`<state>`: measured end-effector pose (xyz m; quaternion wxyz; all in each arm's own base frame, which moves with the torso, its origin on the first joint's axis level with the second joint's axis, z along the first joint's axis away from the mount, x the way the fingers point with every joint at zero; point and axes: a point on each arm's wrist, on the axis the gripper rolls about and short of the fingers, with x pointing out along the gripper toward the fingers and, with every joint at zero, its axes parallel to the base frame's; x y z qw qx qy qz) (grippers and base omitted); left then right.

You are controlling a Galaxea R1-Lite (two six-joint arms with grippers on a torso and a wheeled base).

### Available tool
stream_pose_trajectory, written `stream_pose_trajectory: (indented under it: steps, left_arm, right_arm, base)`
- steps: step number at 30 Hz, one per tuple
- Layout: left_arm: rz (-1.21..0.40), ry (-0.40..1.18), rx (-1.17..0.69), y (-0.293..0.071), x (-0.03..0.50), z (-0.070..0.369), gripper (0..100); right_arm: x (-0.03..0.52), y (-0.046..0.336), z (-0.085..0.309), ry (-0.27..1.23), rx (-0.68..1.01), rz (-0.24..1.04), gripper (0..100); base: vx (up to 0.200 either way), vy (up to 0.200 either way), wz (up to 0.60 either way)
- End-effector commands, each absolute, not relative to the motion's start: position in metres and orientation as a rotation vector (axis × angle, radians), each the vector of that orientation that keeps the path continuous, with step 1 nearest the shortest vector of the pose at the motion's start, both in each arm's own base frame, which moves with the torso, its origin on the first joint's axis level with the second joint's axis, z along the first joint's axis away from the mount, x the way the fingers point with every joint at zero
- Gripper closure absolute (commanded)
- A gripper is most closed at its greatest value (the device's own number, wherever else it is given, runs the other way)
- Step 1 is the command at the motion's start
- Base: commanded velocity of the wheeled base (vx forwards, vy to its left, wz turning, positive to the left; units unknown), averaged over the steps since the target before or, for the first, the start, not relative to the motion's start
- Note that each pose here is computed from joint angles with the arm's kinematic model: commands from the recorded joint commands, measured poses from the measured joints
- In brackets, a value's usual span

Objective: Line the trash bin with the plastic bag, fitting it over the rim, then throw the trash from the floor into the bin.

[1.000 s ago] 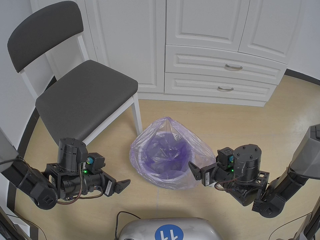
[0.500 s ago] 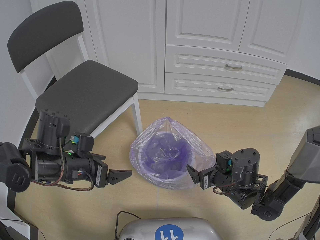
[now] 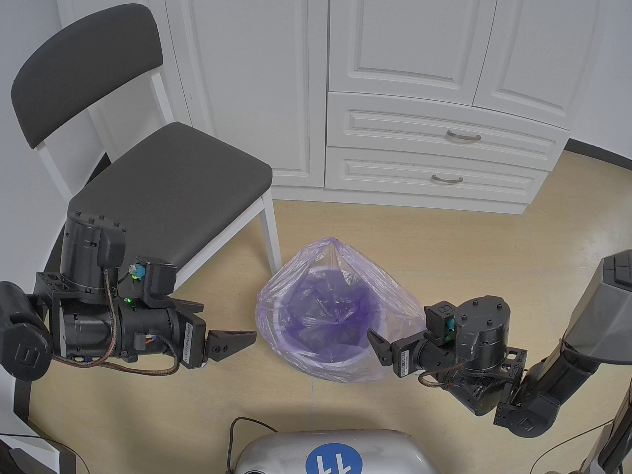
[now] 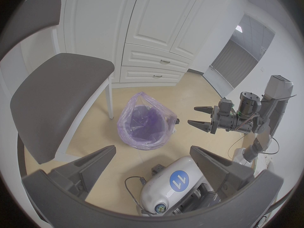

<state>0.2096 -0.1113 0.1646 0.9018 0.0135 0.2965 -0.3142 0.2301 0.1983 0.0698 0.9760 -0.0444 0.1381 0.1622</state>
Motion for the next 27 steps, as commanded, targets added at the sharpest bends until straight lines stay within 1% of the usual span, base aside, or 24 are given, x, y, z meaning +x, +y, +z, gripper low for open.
stream_pose_trajectory:
  steps: [1,6,11,15,19,20,21,22,23,24,27]
  left_arm:
    - [-0.647,0.64,0.031,-0.114,0.215,0.158,0]
    - [-0.642,0.7,0.042,-0.12,0.226,0.142,0]
    - [-0.625,0.734,0.051,-0.13,0.246,0.114,0]
    - [-0.548,0.753,0.09,-0.143,0.267,0.067,0]
    - [-0.466,0.696,0.123,-0.155,0.285,0.028,0]
    - [-0.427,0.654,0.126,-0.158,0.294,0.013,0]
    - [-0.423,0.652,0.127,-0.159,0.294,0.011,0]
    - [-0.39,0.592,0.123,-0.161,0.303,0.0,0]
    - [-0.39,0.592,0.123,-0.161,0.303,0.0,0]
    - [-0.382,0.551,0.113,-0.163,0.309,-0.007,0]
    - [-0.389,0.513,0.103,-0.17,0.317,-0.011,0]
  right_arm:
    - [0.23,0.199,0.065,0.292,-0.099,0.327,0]
    - [0.234,0.198,0.056,0.315,-0.111,0.315,0]
    - [0.243,0.197,0.046,0.33,-0.11,0.304,0]
    - [0.256,0.199,0.03,0.311,-0.08,0.322,0]
    - [0.279,0.206,0.017,0.297,-0.09,0.302,0]
    - [0.293,0.208,0.011,0.287,-0.107,0.287,0]
    - [0.294,0.208,0.011,0.287,-0.109,0.286,0]
    - [0.309,0.208,0.006,0.284,-0.137,0.268,0]
    - [0.309,0.208,0.006,0.284,-0.137,0.268,0]
    - [0.32,0.208,0.002,0.289,-0.143,0.255,0]
    - [0.338,0.207,-0.004,0.284,-0.135,0.237,0]
  base:
    - [0.0,0.0,0.0]
    - [0.0,0.0,0.0]
    - [0.0,0.0,0.0]
    - [0.0,0.0,0.0]
    - [0.0,0.0,0.0]
    - [0.0,0.0,0.0]
    - [0.0,0.0,0.0]
    - [0.0,0.0,0.0]
    - [0.0,0.0,0.0]
    - [0.0,0.0,0.0]
    - [0.0,0.0,0.0]
